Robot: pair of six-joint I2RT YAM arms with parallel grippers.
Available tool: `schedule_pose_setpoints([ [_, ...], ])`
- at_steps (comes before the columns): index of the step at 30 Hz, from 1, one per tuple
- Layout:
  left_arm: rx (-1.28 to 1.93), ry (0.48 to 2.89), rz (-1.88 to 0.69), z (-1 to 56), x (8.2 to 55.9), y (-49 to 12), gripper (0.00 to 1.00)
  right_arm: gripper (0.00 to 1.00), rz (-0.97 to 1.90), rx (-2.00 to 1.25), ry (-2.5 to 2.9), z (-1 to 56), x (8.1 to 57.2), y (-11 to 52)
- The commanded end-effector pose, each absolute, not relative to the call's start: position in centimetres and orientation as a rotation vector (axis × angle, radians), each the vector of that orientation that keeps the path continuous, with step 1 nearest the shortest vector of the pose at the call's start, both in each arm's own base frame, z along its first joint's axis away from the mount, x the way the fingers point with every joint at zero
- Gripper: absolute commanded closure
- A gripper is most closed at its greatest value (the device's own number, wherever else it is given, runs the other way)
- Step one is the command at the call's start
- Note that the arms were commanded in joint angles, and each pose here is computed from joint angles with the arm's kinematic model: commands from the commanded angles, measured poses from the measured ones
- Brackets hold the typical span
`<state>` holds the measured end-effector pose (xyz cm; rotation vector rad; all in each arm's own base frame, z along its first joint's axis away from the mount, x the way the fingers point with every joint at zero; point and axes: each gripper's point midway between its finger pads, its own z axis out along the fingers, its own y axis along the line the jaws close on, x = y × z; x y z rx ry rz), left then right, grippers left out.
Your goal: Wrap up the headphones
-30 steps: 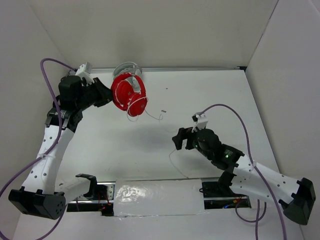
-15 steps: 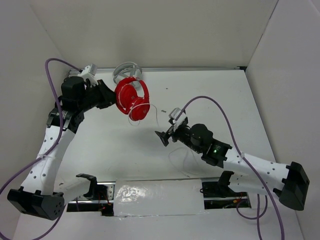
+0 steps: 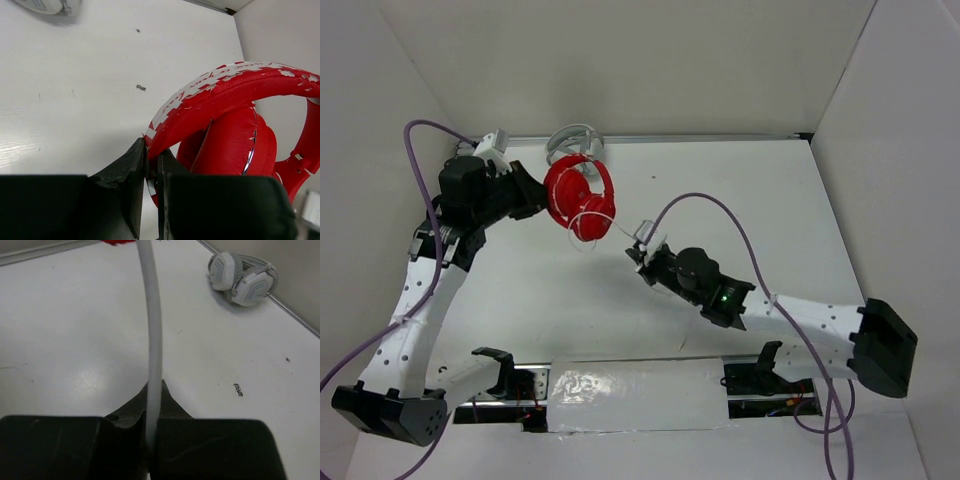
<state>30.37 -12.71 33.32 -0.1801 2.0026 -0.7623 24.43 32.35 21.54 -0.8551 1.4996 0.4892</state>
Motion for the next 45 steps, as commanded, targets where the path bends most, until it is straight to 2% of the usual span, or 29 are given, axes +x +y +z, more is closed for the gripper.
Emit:
schedule_pose_setpoints([
  [1, -0.215, 1.956, -0.735, 33.5, 32.1, -12.3, 1.0, 1.0, 0.547, -0.691, 1.416, 26.2, 22.7, 30.6],
  [6, -0.142, 2.023, -0.705, 29.1, 33.3, -13.4, 1.0, 1.0, 0.527, -0.693, 1.403, 30.1, 20.1, 28.6],
  [10, 0.014, 2.073, -0.681, 25.2, 33.2, -15.7, 1.0, 1.0, 0.431, -0.779, 1.434, 32.4, 20.6, 29.0],
  [16, 0.299, 2.057, -0.645, 23.3, 31.7, -20.0, 1.0, 1.0, 0.232, -0.912, 1.409, 33.9, 22.9, 30.2],
  [17, 0.442, 2.023, -0.644, 23.0, 30.4, -21.8, 1.0, 1.0, 0.239, -0.936, 1.395, 35.2, 23.9, 31.0],
  [26, 0.779, 1.782, -0.714, 23.0, 23.8, -25.2, 1.0, 1.0, 0.328, -1.0, 1.403, 36.0, 29.2, 29.0],
  [29, 0.839, 1.695, -0.768, 24.3, 22.0, -25.6, 1.0, 1.0, 0.349, -0.976, 1.495, 33.6, 32.2, 27.1],
  [37, 0.851, 1.553, -0.828, 27.5, 19.7, -25.0, 1.0, 1.0, 0.531, -0.974, 1.675, 25.6, 34.9, 26.9],
  [41, 0.706, 1.564, -0.779, 29.2, 21.0, -23.7, 1.0, 1.0, 0.695, -0.925, 1.77, 21.2, 33.5, 27.6],
  [45, 0.487, 1.648, -0.73, 30.7, 22.9, -22.2, 1.0, 1.0, 0.848, -0.91, 1.744, 19.7, 30.2, 29.7],
])
